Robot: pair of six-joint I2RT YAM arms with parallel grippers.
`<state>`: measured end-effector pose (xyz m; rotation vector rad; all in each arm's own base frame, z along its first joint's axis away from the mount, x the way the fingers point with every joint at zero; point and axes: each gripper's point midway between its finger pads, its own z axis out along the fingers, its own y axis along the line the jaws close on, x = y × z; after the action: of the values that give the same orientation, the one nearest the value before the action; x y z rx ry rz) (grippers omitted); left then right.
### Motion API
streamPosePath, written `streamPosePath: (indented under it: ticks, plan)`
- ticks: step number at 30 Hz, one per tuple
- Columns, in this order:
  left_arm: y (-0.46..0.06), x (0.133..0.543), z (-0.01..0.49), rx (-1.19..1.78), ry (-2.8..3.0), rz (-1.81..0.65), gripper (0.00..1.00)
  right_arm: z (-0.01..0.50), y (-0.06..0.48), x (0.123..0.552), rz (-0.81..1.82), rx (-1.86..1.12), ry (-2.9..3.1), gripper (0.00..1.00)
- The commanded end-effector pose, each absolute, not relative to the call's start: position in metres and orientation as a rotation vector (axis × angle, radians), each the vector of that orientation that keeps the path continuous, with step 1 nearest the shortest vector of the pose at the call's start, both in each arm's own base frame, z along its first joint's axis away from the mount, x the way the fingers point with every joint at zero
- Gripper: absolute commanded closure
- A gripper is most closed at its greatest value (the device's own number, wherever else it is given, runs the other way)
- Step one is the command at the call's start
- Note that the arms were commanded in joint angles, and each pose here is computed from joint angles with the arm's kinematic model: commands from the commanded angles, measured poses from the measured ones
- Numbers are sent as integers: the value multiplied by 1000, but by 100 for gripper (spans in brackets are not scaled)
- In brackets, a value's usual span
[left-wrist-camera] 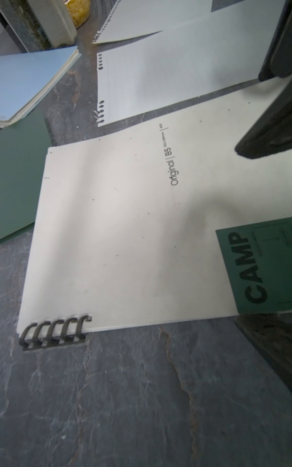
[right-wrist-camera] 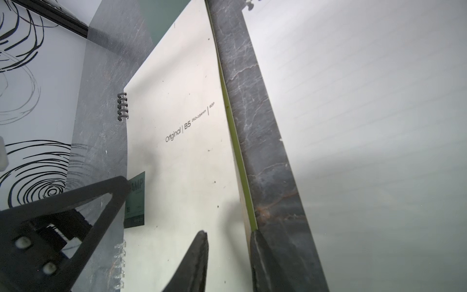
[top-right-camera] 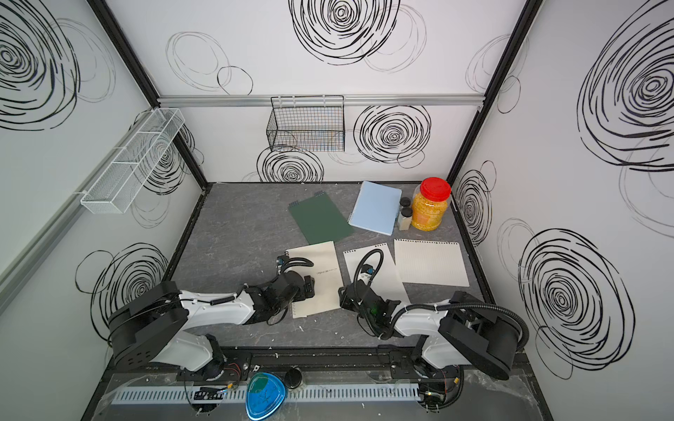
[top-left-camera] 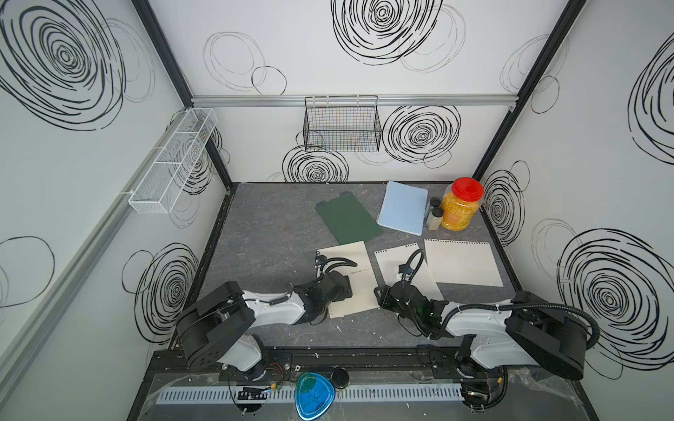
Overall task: Tear off pages from different notebooks
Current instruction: Open the notebook at the center of the board.
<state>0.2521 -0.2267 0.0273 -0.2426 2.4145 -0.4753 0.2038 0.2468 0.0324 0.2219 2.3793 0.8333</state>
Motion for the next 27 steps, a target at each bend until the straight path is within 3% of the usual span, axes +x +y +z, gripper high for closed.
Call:
streamPosePath:
  ticks: [1,11,27]
  plan:
    - [-211,216,-15,-243,2613,-421,1,39,251,202,842,202,2368,68]
    - [-209,215,-12,-245,2607,-423,1,55,253,199,912,206,2334,77]
    - [-209,215,-7,-246,2596,-434,1,71,277,192,1120,218,2302,75]
